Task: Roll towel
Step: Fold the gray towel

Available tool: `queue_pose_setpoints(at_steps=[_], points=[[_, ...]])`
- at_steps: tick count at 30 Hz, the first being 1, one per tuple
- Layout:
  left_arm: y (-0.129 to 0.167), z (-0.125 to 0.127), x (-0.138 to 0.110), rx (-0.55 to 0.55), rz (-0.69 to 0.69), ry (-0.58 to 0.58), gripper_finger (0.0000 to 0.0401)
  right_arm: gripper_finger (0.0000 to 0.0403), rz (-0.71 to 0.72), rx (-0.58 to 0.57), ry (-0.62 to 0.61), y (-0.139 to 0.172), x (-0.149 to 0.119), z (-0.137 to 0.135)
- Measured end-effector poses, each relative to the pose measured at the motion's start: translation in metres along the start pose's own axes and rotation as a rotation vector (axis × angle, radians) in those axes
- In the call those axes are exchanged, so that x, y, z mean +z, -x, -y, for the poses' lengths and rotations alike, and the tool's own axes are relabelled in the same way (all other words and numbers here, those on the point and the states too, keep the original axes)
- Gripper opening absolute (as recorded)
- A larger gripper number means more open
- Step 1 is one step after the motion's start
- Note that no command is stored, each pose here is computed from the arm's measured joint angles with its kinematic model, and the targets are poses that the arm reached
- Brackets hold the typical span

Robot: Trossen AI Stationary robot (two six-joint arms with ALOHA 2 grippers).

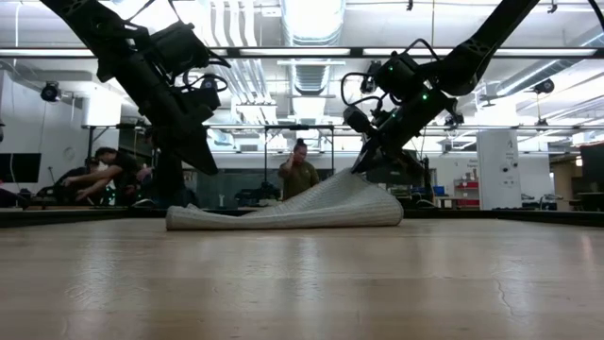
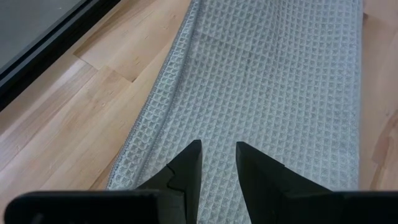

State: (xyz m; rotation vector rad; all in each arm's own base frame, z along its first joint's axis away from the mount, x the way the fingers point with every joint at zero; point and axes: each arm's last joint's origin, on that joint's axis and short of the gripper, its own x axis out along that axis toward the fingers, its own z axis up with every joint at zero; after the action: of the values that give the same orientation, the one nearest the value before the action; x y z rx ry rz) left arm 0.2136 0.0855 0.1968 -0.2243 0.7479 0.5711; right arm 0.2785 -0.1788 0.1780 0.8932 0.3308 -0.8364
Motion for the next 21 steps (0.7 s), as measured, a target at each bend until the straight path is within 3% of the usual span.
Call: queue_pose_setpoints(at_steps=[21], points=[[0.0,0.0,0.0,0.0,0.0,0.0,0.0104,0.0008,0.013,-0.03,-0.001,0.0,-0.0004,0.0013]])
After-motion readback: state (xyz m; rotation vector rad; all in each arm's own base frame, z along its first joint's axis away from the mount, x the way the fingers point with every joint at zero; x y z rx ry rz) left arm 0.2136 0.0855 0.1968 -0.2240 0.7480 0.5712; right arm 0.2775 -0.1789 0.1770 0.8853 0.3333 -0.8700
